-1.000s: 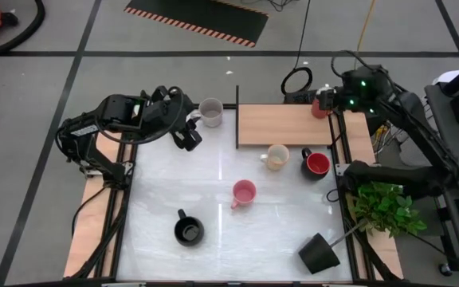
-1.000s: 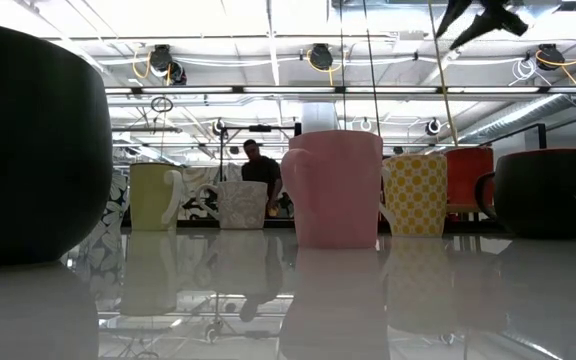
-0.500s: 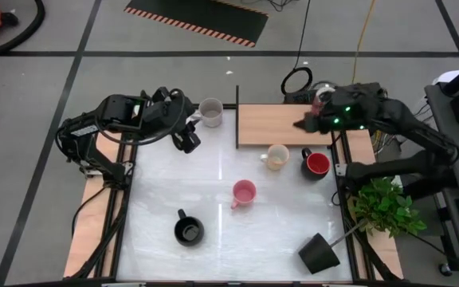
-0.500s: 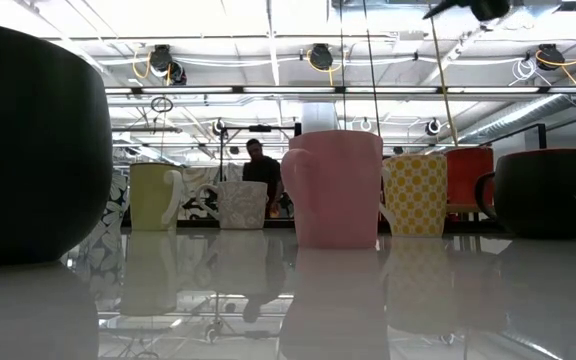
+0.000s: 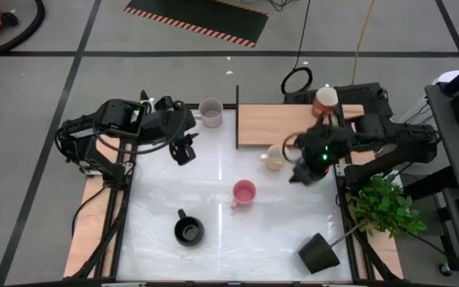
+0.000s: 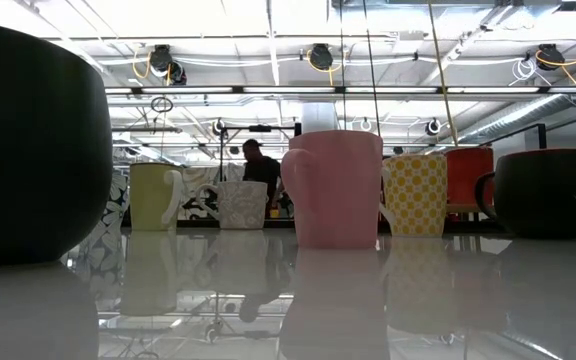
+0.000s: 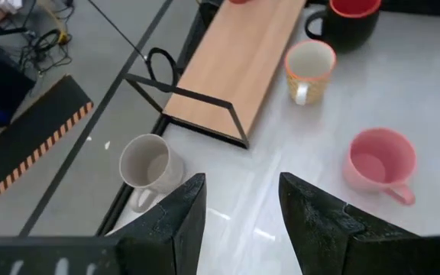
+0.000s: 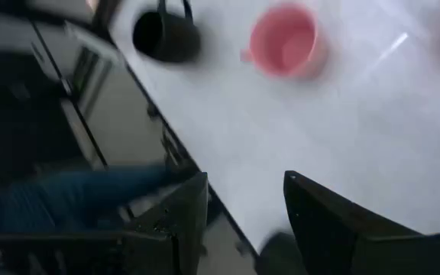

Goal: Place coffee mugs
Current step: Adjust the plant

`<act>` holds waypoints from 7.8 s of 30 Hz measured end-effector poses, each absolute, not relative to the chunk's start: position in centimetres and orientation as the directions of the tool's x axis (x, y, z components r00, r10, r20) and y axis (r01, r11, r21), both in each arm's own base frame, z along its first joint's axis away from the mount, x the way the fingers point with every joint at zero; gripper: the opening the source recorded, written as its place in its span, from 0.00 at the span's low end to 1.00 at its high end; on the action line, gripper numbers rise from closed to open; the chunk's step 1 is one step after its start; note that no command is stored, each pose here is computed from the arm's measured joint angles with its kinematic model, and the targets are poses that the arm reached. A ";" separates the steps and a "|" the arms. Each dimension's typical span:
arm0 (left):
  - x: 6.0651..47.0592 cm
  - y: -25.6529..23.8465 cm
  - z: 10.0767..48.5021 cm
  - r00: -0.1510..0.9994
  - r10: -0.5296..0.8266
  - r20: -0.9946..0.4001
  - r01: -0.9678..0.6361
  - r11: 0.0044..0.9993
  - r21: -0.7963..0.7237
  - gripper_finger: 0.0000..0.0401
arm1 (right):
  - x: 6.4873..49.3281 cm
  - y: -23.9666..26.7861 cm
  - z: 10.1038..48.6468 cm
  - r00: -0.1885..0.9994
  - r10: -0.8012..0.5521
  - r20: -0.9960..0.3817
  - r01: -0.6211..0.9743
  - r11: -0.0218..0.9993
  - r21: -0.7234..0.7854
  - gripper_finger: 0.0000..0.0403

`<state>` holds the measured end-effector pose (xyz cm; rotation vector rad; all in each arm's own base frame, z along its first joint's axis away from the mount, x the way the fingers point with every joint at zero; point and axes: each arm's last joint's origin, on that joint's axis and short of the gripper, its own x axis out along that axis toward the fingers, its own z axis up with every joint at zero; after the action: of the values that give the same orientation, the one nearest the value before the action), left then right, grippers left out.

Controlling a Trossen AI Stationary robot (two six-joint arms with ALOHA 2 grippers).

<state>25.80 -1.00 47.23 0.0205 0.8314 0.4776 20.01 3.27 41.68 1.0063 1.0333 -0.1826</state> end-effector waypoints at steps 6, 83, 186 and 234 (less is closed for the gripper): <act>25.7 -2.1 47.2 0.588 0.394 -0.707 -0.380 0.905 0.189 0.42 | 18.7 5.3 40.9 0.363 0.402 -0.841 0.558 0.629 0.541 0.34; 38.0 -9.1 44.4 0.890 0.183 -0.418 -0.318 0.906 -0.279 0.42 | 8.7 11.7 23.1 -0.351 0.511 -0.785 0.071 0.850 0.521 0.03; 24.9 -2.5 48.9 0.715 0.280 -0.640 -0.157 0.957 0.244 0.42 | 21.4 17.3 28.1 -0.142 0.707 -0.693 0.754 0.531 0.387 0.43; 24.3 -0.2 48.3 0.607 0.419 -0.676 -0.307 0.908 0.286 0.42 | 19.7 19.7 18.5 0.008 0.819 -0.574 0.790 0.347 0.506 0.00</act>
<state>24.30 -0.16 48.34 0.1467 0.8175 0.4212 19.66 19.68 18.50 1.4306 1.7632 0.0432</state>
